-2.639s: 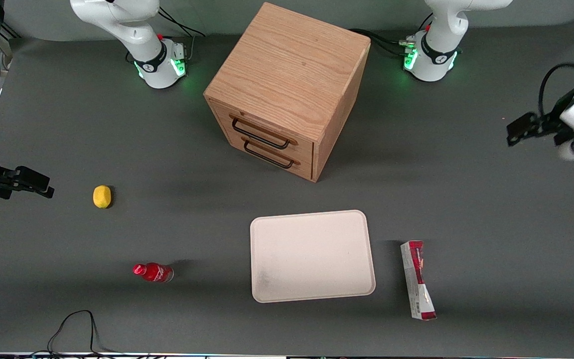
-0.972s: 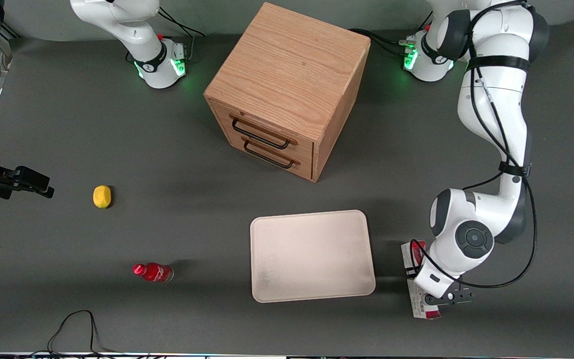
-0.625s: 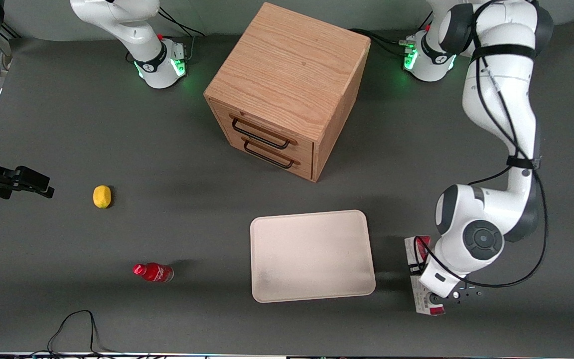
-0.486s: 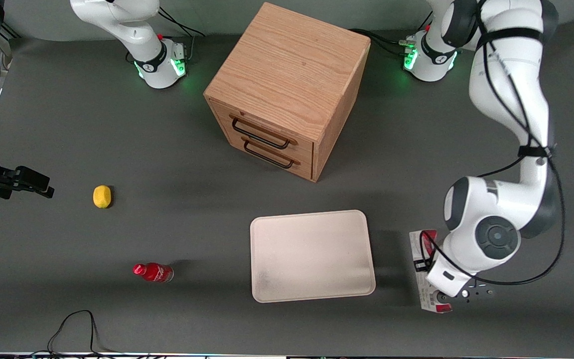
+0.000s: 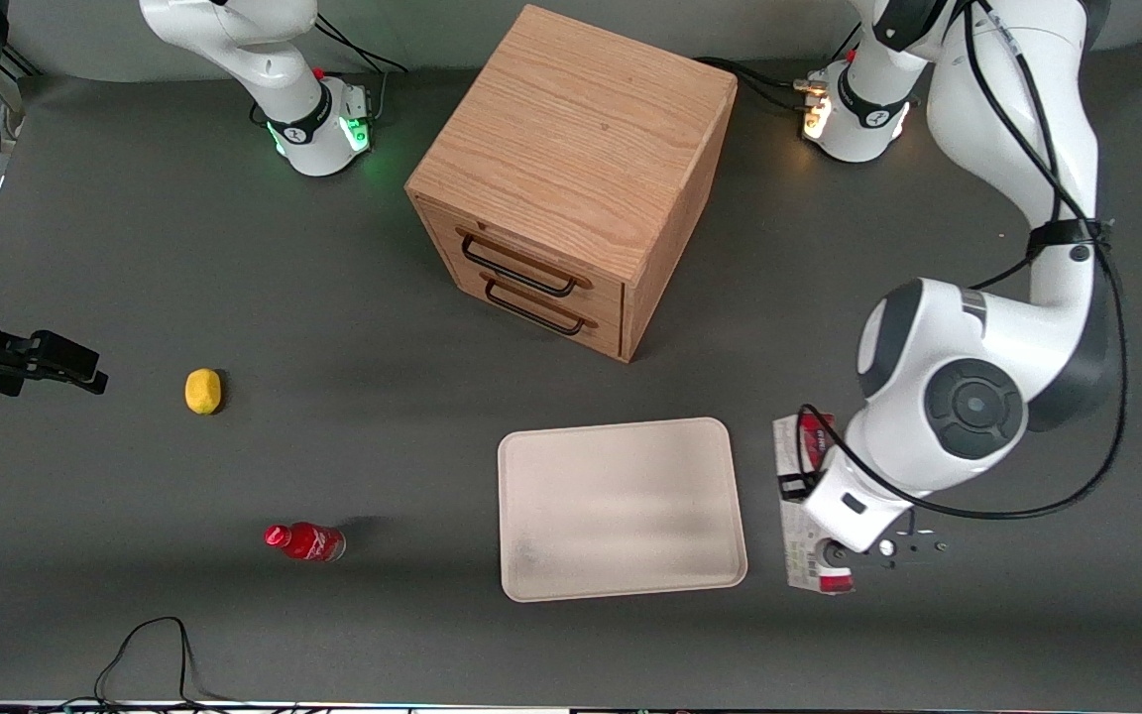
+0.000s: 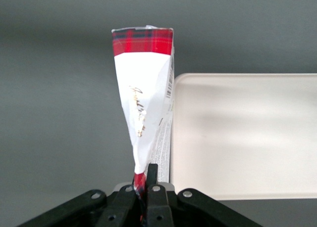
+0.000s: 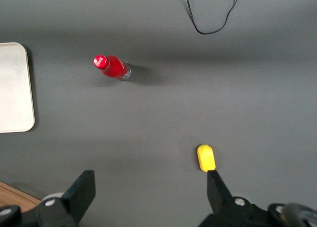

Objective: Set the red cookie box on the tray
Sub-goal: 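Carry the held cookie box over the white tray, then lower the cookie box onto the tray and open the left gripper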

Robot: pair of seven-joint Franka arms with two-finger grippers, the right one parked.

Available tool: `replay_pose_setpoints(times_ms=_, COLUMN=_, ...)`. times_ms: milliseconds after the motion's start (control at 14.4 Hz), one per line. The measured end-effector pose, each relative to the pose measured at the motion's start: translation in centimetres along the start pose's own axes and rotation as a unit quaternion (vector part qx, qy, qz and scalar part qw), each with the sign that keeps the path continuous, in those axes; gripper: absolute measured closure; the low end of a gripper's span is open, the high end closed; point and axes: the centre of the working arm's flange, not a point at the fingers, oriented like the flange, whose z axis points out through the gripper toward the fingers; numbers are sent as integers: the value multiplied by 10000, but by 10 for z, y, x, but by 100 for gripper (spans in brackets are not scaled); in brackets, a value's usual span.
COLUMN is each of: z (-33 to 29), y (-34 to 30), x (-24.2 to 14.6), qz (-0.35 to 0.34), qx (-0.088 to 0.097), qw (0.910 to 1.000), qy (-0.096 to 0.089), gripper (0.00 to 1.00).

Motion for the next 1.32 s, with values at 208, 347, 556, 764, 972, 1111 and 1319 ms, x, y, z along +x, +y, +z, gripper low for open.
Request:
replay_pose_setpoints(times_ms=208, z=34, y=43, x=-18, qz=-161, qx=-57, qw=9997, qy=-164, gripper=97)
replay_pose_setpoints(times_ms=347, z=69, y=67, x=-27, qz=-213, qx=-56, qw=9995, qy=-210, gripper=97)
replay_pose_setpoints(times_ms=556, z=118, y=80, x=-33, qz=-181, qx=-74, qw=9997, qy=-175, gripper=97)
replay_pose_setpoints(times_ms=764, z=146, y=78, x=-36, qz=-188, qx=-42, qw=9997, qy=-140, gripper=97)
replay_pose_setpoints(times_ms=972, z=153, y=76, x=-38, qz=-192, qx=44, qw=9997, qy=-132, gripper=97)
replay_pose_setpoints(times_ms=1111, z=157, y=75, x=-39, qz=-178, qx=107, qw=9998, qy=-75, gripper=97)
replay_pose_setpoints(times_ms=1319, z=160, y=75, x=-37, qz=-58, qx=187, qw=9997, qy=173, gripper=66)
